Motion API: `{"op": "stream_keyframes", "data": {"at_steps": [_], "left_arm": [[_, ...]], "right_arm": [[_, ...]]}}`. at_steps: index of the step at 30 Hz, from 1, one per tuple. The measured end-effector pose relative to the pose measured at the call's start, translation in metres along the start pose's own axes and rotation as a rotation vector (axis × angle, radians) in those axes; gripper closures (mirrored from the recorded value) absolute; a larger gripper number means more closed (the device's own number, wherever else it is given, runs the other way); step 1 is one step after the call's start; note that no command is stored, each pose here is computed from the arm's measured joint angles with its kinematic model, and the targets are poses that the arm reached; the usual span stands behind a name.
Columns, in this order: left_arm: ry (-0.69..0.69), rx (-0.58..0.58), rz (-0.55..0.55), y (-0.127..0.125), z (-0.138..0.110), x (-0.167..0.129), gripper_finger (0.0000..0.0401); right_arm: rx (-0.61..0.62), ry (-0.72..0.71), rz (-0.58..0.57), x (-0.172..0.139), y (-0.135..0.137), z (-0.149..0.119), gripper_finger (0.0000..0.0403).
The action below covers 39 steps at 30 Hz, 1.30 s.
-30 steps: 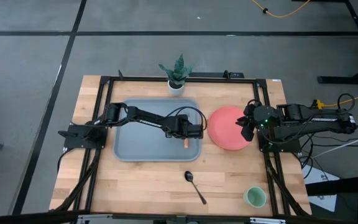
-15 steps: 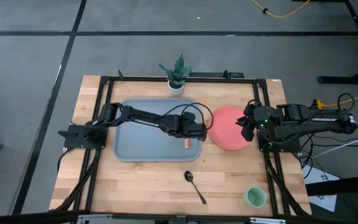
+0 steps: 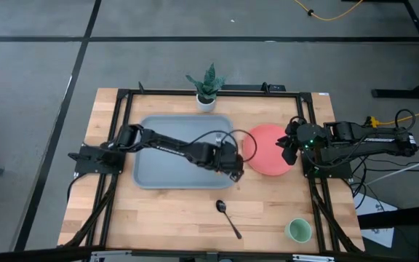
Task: Pick and place plate/cup/fork/spoon on tray
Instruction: Put the spoon on the blue tray
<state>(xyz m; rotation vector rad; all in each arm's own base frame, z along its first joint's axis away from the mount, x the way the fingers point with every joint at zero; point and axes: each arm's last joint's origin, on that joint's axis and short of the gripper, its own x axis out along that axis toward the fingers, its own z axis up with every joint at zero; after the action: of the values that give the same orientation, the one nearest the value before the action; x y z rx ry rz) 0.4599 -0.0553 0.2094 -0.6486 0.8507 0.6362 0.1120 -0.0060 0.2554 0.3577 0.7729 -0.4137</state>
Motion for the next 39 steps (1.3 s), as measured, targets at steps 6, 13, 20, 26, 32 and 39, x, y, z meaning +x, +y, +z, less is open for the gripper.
{"op": "stream_keyframes", "data": {"at_steps": [6, 13, 20, 26, 32, 39], "left_arm": [[0.105, 0.04, -0.278, -0.04, -0.035, -0.018, 0.0314], [0.016, 0.028, -0.446, -0.074, -0.068, -0.033, 0.0314], [0.026, 0.003, -0.476, -0.085, -0.095, -0.008, 0.0314], [0.08, 0.0, -0.605, -0.093, -0.112, 0.025, 0.0314], [0.072, 0.031, -0.62, -0.096, -0.116, 0.022, 0.0314], [0.133, 0.034, -0.468, -0.089, -0.139, 0.021, 0.0314]], "right_arm": [[-0.014, 0.016, -0.01, 0.0, -0.001, -0.002, 0.032], [-0.045, 0.018, -0.01, 0.0, -0.001, -0.002, 0.032], [-0.089, 0.036, 0.011, 0.0, -0.001, -0.003, 0.032], [-0.079, 0.092, 0.051, 0.0, -0.001, -0.006, 0.032], [-0.061, 0.103, 0.058, -0.001, -0.001, -0.007, 0.032], [-0.063, 0.102, 0.057, 0.0, -0.001, -0.007, 0.032]]}}
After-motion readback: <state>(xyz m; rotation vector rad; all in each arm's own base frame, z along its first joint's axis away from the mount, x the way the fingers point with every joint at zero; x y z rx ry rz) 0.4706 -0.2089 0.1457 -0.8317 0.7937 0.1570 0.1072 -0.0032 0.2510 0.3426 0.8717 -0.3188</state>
